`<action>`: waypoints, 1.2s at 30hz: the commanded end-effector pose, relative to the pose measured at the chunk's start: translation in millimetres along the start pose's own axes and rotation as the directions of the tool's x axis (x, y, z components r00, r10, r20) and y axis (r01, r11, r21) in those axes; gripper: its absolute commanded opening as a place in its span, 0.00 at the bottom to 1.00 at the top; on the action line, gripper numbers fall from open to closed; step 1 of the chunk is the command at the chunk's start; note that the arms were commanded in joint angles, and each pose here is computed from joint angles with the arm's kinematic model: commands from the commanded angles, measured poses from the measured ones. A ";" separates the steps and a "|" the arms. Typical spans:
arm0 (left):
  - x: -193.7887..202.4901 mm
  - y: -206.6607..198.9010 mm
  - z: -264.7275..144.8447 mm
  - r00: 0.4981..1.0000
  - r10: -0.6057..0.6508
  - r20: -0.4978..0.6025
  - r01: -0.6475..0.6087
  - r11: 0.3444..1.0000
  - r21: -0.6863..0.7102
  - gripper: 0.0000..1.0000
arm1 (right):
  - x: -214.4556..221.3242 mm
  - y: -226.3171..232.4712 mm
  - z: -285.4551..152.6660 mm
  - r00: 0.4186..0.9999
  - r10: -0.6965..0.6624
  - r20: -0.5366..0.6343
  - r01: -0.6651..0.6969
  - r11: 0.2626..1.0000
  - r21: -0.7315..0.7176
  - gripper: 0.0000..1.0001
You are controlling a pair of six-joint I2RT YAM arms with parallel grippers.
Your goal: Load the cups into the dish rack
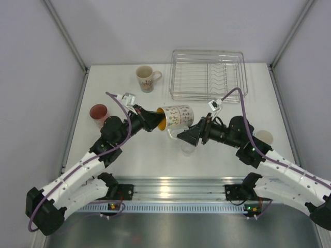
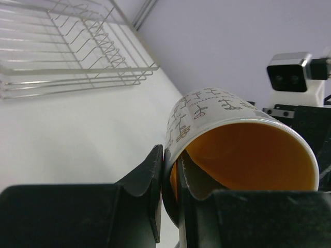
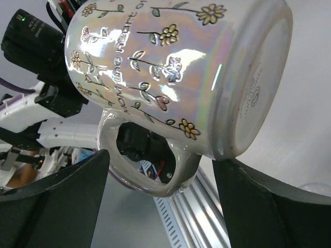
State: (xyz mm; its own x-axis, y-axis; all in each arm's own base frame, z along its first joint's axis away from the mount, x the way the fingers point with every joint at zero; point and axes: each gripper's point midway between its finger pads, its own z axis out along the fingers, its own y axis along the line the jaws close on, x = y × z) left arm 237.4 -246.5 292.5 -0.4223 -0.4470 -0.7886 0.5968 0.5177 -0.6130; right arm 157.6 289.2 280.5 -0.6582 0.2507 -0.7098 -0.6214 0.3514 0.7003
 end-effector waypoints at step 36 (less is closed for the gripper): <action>-52.5 -89.5 -42.4 0.952 0.004 0.305 -0.144 0.888 0.436 0.00 | -46.9 123.8 20.8 0.951 0.268 0.154 -0.155 0.844 -0.513 0.49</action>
State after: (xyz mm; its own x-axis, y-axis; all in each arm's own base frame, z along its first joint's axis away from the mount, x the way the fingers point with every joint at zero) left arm 204.8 -236.7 366.6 -0.2002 -0.6262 -0.7535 0.8225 0.3104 -0.4765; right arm 121.4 349.3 345.4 -0.7863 0.3495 -0.5095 -0.5667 -0.0794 0.8201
